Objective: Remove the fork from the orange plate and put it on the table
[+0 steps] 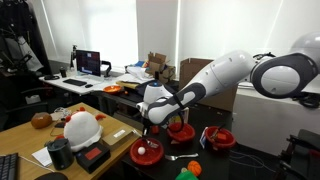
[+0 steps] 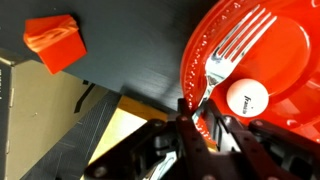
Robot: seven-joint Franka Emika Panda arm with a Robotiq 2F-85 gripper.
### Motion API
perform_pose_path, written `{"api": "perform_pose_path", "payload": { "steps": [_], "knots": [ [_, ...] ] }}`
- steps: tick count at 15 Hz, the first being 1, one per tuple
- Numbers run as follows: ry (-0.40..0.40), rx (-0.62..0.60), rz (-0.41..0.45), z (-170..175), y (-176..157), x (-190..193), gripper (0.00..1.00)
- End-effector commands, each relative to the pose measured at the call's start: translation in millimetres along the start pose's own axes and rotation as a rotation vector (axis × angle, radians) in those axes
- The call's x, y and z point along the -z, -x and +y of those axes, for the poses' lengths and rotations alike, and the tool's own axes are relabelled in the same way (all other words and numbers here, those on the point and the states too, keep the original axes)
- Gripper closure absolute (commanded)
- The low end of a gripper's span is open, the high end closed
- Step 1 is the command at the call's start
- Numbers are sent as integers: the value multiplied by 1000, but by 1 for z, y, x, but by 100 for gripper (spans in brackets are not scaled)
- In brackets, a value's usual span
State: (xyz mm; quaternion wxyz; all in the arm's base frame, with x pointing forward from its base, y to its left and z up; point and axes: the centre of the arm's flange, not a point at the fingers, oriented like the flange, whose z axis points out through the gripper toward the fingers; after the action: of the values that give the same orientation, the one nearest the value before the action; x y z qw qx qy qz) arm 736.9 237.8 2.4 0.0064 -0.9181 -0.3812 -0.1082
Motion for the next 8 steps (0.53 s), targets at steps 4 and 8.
{"api": "perform_pose_path", "payload": {
  "steps": [4, 8],
  "knots": [
    [29, 7, -8, 42, -34, -32, 95],
    [41, 0, -23, 46, -23, -33, 95]
  ]
}}
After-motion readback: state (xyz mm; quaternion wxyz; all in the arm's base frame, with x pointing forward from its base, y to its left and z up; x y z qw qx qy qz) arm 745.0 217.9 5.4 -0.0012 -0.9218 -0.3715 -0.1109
